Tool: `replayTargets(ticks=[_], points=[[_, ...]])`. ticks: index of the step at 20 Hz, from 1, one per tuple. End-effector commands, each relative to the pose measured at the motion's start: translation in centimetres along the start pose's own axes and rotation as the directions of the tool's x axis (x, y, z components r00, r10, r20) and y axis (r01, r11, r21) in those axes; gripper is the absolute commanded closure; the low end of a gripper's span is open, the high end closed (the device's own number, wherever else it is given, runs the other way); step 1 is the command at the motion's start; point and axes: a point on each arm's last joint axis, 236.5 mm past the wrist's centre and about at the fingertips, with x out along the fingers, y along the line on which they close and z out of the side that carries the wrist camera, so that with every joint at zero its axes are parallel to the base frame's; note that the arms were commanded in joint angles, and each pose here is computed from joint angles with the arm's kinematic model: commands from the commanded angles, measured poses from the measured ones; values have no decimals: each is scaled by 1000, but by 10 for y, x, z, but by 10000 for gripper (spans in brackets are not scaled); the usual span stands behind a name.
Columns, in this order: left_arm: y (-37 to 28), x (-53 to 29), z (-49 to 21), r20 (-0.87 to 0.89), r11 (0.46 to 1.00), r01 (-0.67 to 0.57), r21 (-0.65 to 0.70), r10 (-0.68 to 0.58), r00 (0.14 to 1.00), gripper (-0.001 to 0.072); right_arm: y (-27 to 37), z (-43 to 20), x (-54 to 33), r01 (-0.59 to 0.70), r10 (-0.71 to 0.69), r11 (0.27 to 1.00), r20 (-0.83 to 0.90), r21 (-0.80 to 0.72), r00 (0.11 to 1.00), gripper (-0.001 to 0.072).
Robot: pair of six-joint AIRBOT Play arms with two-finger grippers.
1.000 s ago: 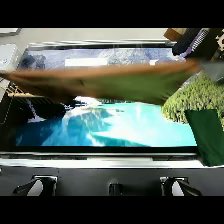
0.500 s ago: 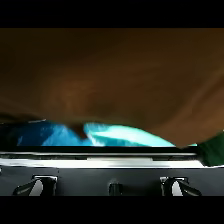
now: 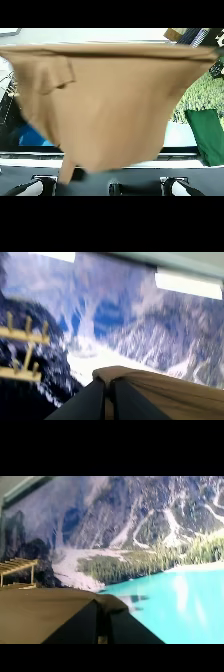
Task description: Fold the clothes and pants, and hang the long-sleeved shirts on hangers.
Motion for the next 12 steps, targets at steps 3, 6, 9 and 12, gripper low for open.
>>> replayTargets(ticks=[3,6,9,12], points=[[13,204,-112,-309,999,45,-24,-51,950,694,-149,-27,160,131,-109,988,-230,84,967,680],[11,265,-150,-331,999,45,-22,-49,942,694,-181,-42,242,148,-134,988,-246,43,960,680],[3,285,-160,-323,997,67,31,-53,945,694,-194,-39,285,169,-158,985,-182,47,971,680],[6,272,-169,-385,997,70,31,-53,921,694,-190,-46,279,174,-153,981,-218,82,964,680]])
